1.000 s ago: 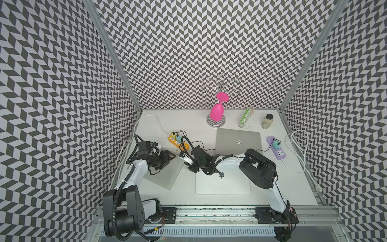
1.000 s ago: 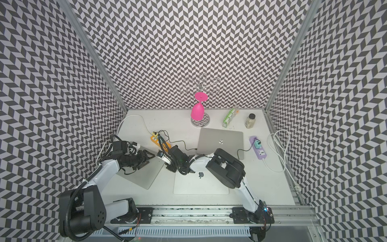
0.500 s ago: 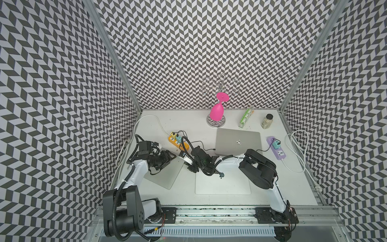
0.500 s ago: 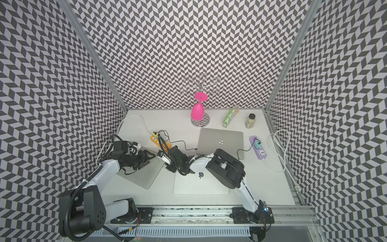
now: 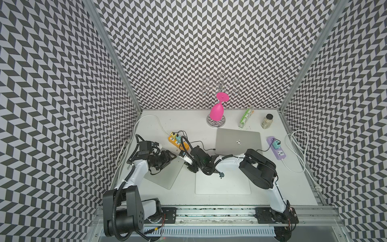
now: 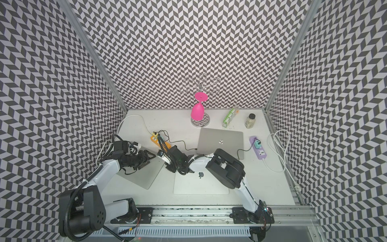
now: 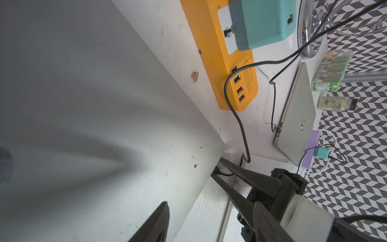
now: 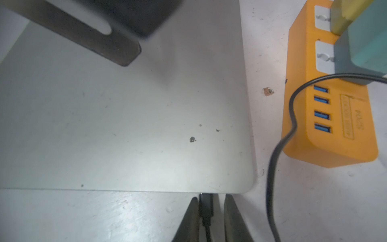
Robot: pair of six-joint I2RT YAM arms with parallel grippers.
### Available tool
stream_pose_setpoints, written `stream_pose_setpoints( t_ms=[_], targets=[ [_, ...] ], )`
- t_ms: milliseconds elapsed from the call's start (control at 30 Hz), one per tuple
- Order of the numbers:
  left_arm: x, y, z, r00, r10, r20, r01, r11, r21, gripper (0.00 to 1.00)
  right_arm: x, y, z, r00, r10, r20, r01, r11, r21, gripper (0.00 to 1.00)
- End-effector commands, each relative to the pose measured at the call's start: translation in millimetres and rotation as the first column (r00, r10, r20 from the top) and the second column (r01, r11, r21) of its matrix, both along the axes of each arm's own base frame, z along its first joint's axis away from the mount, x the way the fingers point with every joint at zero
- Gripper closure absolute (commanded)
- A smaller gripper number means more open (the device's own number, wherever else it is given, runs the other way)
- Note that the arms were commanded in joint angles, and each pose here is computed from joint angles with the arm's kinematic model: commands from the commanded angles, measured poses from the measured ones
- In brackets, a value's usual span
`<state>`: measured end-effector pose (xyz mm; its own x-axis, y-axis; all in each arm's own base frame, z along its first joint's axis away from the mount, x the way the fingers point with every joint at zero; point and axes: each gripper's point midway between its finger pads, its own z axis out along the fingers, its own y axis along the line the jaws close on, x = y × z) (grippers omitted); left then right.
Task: Unplug the laptop charger
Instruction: Remove the charging cable from the laptop.
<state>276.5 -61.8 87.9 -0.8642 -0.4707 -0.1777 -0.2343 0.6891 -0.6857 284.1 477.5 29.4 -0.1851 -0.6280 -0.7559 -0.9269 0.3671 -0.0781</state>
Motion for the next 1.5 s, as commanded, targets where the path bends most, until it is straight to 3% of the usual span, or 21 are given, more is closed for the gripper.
stream_pose_setpoints(
  t_ms=[0, 333, 633, 833, 1067, 1467],
  targets=[
    [1, 0, 0, 1.0, -0.001, 0.007, 0.001, 1.0, 0.007, 0.35, 1, 5, -3, 1.0, 0.006, -0.01, -0.006, 1.0, -0.001, 0.83],
    [-1, -5, -3, 1.0, 0.007, -0.012, -0.008, 1.0, -0.025, 0.4, 2, 2, 1, 1.0, 0.012, 0.007, -0.012, 1.0, -0.007, 0.91],
    [-13, -9, 0, 0.985, 0.173, 0.015, -0.169, 0.975, -0.143, 0.5, 3, 4, 7, 1.0, 0.015, 0.025, -0.015, 1.0, 0.002, 0.93],
    [-8, 1, -13, 0.984, 0.175, -0.029, -0.177, 0.982, -0.069, 0.54, 4, 5, 9, 0.999, 0.013, 0.03, -0.013, 1.0, 0.007, 0.93],
    [-3, 4, -19, 0.974, 0.228, -0.011, -0.228, 0.969, -0.096, 0.74, 4, 6, 9, 0.999, 0.022, 0.031, -0.022, 1.0, 0.008, 0.94],
    [-13, 13, -44, 0.957, 0.285, -0.06, -0.288, 0.956, -0.048, 0.88, 4, 6, 10, 0.999, 0.023, 0.034, -0.023, 1.0, -0.002, 0.95]
  ],
)
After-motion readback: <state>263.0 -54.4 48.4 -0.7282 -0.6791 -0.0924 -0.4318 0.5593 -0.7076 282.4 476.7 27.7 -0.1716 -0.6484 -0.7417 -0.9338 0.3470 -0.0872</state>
